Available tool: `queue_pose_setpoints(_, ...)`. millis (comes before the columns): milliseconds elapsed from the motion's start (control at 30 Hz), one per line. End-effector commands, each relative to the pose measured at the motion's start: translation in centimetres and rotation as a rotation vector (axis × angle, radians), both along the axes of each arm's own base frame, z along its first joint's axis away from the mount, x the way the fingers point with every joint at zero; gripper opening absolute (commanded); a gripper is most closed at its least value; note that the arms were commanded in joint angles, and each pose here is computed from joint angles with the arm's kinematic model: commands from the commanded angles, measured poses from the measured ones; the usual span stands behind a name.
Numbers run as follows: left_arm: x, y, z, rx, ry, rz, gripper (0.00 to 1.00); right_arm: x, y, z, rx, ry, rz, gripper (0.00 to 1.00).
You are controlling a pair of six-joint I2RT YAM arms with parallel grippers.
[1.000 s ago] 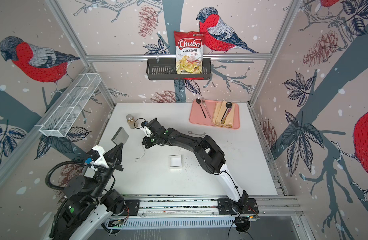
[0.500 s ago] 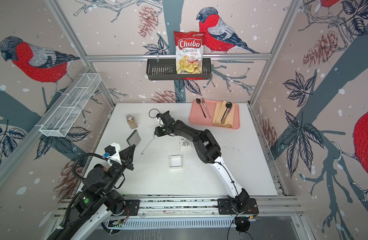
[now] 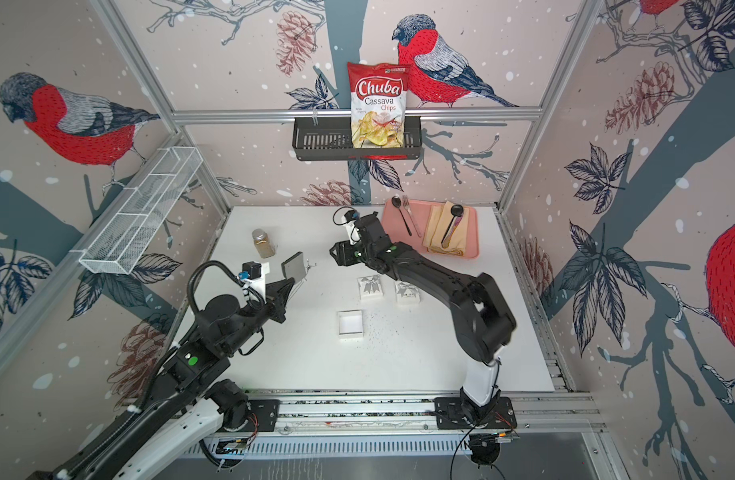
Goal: Take the necklace out of the lift-off lid jewelry box
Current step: Place the necklace at the center of the board, then place the inner lining in the jewelry box.
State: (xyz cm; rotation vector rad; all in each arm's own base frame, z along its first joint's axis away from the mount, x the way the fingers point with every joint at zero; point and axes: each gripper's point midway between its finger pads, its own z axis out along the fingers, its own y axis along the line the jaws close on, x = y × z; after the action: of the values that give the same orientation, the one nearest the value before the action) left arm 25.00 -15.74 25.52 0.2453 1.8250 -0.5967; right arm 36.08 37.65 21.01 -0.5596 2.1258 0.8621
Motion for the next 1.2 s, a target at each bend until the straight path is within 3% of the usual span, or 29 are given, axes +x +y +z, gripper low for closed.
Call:
queue_pose_setpoints(0, 0.1, -2.5, 0.0, -0.075, 0.064, -0.121, 0.0, -2.8, -1.1, 3.4, 0.138, -0.042, -0.011, 0.67)
queue_pose_setpoints(167, 0.8, -4.8, -0.4, -0.123, 0.12, -0.207, 0.0, -8.8, -1.7, 5.7, 0.22, -0.035, 0.037, 0.77)
queue_pose_setpoints(300, 1.2, -6.1, -0.5, -0.128, 0.146, -0.261, 0.0, -11.2, -0.7, 6.0, 0.259, 0.022, 0.09, 0.81)
queue_pose_setpoints(1033, 0.8, -7.1, 0.3, -0.123, 0.131, -0.332, 0.0, -9.8, 2.2, 3.4, 0.185, 0.118, 0.122, 0.78)
queue_pose_setpoints(1167, 0.9, -7.2, 0.1, -0.121, 0.133, -0.335, 0.0, -10.0, 2.6, 3.7, 0.203, 0.12, 0.144, 0.71)
